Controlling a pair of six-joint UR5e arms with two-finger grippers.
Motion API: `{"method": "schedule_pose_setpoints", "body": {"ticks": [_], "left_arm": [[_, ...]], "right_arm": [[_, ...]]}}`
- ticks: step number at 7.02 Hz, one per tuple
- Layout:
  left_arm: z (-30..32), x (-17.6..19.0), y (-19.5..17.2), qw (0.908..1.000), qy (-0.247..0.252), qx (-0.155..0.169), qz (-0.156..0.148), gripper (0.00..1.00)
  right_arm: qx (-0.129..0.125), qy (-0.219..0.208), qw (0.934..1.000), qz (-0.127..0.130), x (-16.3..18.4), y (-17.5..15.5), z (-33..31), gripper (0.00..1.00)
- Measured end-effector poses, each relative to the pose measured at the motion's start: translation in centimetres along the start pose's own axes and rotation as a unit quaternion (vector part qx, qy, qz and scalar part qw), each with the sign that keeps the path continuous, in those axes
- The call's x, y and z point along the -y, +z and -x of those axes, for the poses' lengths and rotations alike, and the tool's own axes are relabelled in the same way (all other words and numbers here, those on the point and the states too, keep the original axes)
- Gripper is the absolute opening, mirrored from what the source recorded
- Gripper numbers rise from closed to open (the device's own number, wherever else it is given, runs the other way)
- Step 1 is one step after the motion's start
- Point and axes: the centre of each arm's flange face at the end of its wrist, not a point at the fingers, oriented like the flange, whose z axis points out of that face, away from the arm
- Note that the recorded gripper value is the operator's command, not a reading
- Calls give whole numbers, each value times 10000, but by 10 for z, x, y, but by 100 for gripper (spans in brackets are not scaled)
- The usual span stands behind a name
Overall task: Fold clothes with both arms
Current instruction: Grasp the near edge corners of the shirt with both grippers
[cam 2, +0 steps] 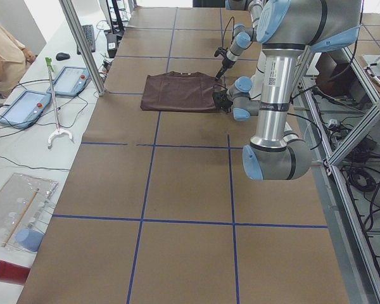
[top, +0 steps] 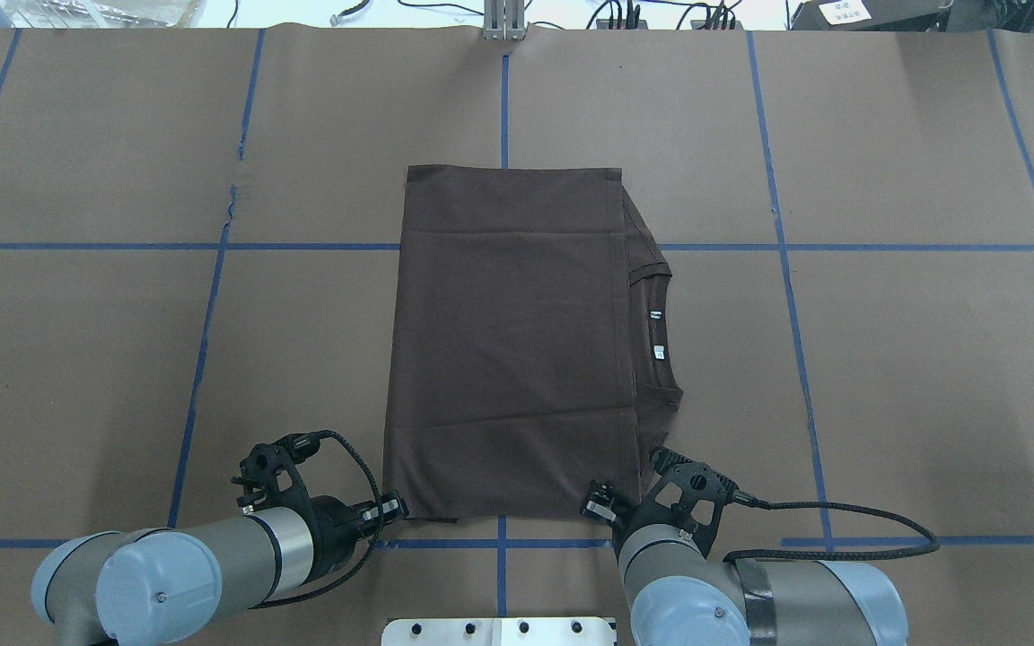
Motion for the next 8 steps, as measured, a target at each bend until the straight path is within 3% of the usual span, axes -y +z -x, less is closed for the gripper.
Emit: {"method": "schedule_pose_setpoints", "body": {"ticks": [6,7,8], "left_arm": [[0,-1,0,10000,-3,2,4,0],[0,-2,0,10000,-4,-3,7,0],[0,-2,0,10000,-5,-6,8,0]], "right_arm": [[-19,-159,9998,-72,-1,7,9,66],[-29,-167,9998,-79,-1,8,8,52],[-34,-170,9998,-82,-1,8,9,7]]}}
